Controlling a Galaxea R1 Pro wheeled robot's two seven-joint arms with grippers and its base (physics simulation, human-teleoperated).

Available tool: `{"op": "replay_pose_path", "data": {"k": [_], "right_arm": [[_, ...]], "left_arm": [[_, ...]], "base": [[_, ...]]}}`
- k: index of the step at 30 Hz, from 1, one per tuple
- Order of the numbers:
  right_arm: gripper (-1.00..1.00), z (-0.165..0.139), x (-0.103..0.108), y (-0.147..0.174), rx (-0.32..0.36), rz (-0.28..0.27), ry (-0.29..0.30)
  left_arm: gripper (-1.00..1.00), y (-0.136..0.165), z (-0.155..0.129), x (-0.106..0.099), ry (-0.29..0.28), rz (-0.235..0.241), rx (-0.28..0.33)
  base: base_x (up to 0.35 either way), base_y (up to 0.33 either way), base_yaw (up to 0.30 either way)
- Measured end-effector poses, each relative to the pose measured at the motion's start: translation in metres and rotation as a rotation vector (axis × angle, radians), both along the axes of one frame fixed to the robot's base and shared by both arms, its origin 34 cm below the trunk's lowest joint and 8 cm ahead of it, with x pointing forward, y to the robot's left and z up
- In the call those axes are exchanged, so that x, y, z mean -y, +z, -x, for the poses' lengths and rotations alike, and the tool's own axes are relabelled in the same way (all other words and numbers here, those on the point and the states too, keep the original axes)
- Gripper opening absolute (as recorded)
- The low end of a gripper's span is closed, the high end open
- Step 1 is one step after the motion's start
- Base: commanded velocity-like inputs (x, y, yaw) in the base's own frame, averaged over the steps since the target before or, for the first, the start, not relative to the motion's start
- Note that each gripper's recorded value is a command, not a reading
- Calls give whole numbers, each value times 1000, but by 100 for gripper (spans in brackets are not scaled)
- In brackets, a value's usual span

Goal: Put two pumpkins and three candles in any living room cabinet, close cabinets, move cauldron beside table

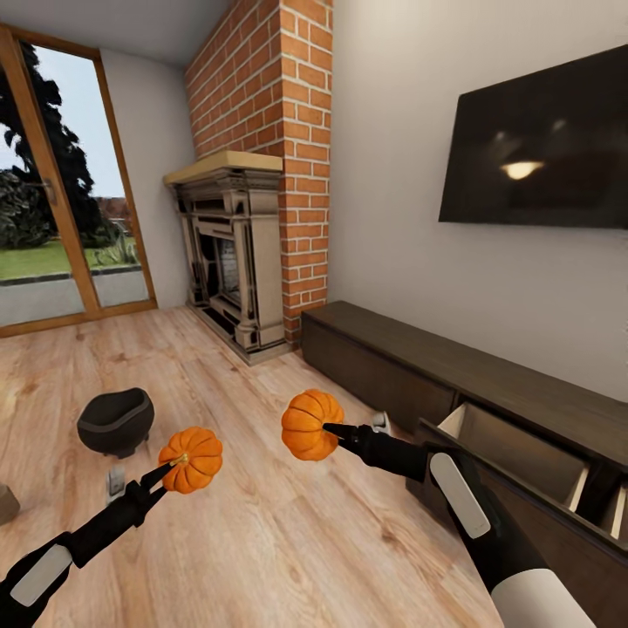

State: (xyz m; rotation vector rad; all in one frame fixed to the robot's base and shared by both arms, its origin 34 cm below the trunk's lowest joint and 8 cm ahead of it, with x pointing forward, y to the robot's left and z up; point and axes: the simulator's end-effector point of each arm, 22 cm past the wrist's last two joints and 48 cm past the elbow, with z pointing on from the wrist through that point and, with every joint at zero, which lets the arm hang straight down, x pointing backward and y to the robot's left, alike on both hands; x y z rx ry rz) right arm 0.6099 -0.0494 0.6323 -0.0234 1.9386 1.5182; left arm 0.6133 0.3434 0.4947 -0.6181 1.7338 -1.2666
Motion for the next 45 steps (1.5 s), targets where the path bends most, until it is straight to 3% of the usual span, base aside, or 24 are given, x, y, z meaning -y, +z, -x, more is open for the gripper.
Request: {"op": "replay_pose_path", "data": {"k": [33, 45], "right_arm": [[-100, 29, -4, 84, 150, -30, 32], [-100, 41, -7, 95, 151, -21, 62]], "left_arm": [[-100, 75, 4, 0, 0, 0, 134], [-100, 88, 6, -1, 1, -4, 158]], "base": [[0, 0, 0], [0, 0, 0]]}}
